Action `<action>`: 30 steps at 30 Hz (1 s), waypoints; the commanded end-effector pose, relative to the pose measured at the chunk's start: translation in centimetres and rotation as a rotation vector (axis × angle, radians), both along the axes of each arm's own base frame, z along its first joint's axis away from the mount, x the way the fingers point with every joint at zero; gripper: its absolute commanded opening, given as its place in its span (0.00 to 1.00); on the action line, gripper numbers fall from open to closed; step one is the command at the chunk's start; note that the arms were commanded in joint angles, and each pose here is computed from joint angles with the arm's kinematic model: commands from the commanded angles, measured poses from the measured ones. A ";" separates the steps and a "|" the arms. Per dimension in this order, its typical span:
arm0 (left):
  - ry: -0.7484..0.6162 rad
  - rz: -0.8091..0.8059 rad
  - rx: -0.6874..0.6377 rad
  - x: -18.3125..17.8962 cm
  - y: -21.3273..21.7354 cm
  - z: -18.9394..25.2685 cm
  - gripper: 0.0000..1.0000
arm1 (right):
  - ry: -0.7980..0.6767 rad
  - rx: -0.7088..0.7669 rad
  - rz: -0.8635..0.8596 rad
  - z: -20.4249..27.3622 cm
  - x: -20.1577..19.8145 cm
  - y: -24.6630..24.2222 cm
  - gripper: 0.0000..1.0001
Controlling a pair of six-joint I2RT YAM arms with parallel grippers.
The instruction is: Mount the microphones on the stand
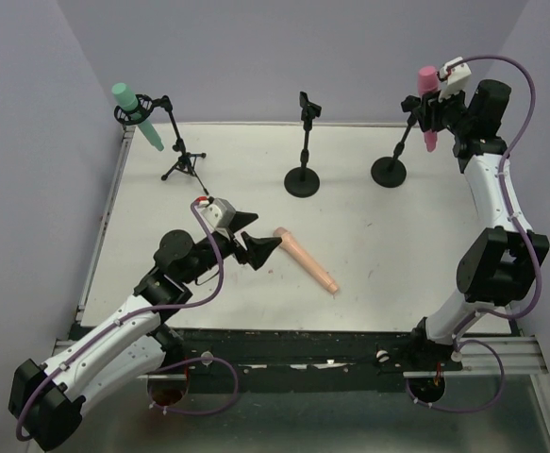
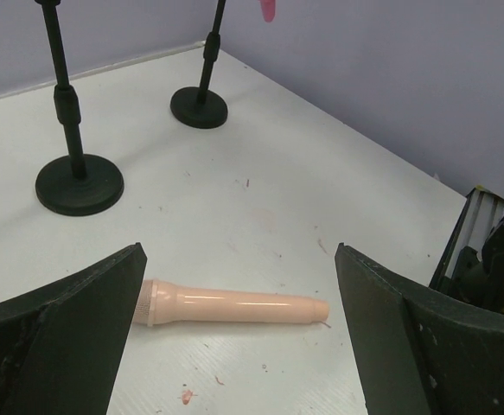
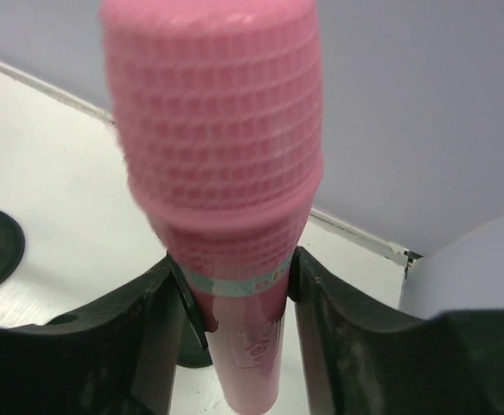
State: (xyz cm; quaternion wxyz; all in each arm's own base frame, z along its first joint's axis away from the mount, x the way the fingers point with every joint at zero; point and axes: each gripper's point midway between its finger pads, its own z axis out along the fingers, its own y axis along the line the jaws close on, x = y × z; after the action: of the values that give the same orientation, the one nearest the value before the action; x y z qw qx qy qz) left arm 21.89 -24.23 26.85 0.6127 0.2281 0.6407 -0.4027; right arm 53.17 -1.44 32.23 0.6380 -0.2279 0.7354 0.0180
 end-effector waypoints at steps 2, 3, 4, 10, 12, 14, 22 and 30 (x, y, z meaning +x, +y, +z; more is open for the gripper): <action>0.011 0.026 -0.025 0.5 0.3 0.1 0.98 | -0.080 0.012 0.008 2.1 -0.5 0.3 0.72; 0.013 0.028 -0.025 0.5 0.3 0.1 0.98 | -0.078 0.017 0.012 2.1 -0.7 0.4 0.77; 0.019 0.031 -0.024 0.6 0.3 0.0 0.98 | -0.081 0.021 0.011 2.3 -0.9 0.4 0.83; 0.048 0.045 -0.022 1.1 0.3 -0.1 0.98 | -0.090 0.066 0.005 3.9 -2.5 0.5 1.00; 0.055 0.054 -0.027 1.6 0.3 0.2 0.98 | -0.086 0.092 -0.011 4.4 -3.3 0.3 1.00; 0.072 0.069 -0.022 2.5 0.2 0.1 0.98 | -0.091 0.123 -0.027 5.2 -4.7 0.0 1.00; 0.144 0.105 -0.015 8.7 -2.4 1.4 0.98 | -0.024 0.154 0.020 4.3 -11.7 0.6 1.00; 0.152 0.150 0.080 16.7 -5.9 0.8 0.98 | 0.155 0.176 0.280 -1.8 -20.4 6.0 1.00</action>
State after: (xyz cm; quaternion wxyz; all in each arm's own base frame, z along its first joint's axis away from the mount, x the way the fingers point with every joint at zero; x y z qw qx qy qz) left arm 35.26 -29.13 27.94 0.5754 0.1607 0.7101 -0.3727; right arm 37.08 1.20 35.71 0.6564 -0.2201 0.7153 0.0951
